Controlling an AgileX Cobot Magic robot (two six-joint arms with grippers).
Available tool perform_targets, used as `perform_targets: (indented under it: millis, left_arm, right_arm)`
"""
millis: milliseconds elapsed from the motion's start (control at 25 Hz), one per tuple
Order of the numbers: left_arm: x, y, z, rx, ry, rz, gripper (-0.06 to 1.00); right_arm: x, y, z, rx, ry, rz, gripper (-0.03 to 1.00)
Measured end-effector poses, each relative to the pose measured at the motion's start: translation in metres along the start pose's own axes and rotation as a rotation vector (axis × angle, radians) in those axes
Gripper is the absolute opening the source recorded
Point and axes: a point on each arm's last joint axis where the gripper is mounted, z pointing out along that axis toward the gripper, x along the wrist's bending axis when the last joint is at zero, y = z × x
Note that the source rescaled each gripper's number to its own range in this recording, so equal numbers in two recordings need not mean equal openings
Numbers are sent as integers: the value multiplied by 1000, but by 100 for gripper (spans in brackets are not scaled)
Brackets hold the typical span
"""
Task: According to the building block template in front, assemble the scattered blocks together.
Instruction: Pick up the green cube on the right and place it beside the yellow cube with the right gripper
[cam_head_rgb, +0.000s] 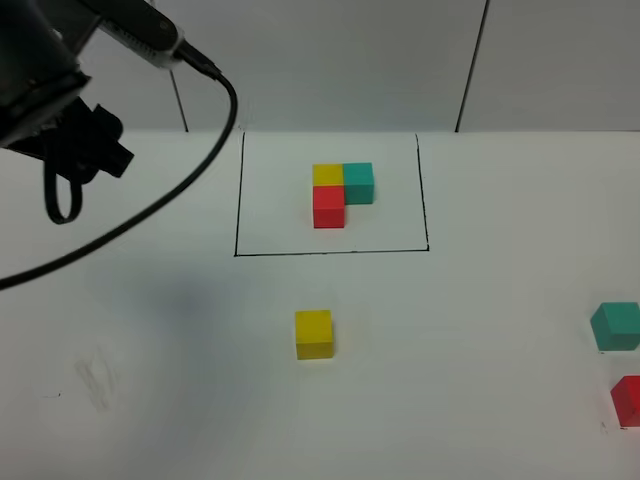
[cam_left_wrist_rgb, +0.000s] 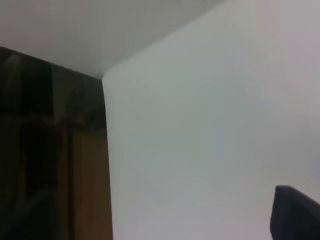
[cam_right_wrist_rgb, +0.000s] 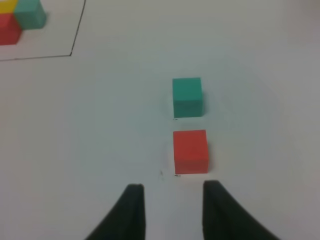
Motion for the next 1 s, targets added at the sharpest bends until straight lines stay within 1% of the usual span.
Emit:
perform_targets:
  millis: [120,200,280,440,600,760,920,1000]
  left_arm:
    - [27,-11,-24,-65,-4,-124,92]
    - [46,-22,-41,-108,-20,-212,91]
    - [65,-37,-60,-155,-54,-302,90]
    - [98,-73,-96,-249,-145,-446,87]
    - [129,-119,-128,-363,-226,-537,83]
    - [144,-173,-146,-456,-298,-577,79]
    - [137,-217,-151,-508,-411,-549,78]
    - [129,-236,-152,-534,-490,-523,78]
  right_arm:
    - [0,0,0,0,1,0,0]
    - [0,0,0,0,1,0,0]
    - [0,0,0,0,1,0,0]
    - [0,0,0,0,1,0,0]
    - [0,0,0,0,1,0,0]
    - [0,0,0,0,1,0,0]
    - [0,0,0,0,1,0,0]
    - [0,0,0,0,1,0,0]
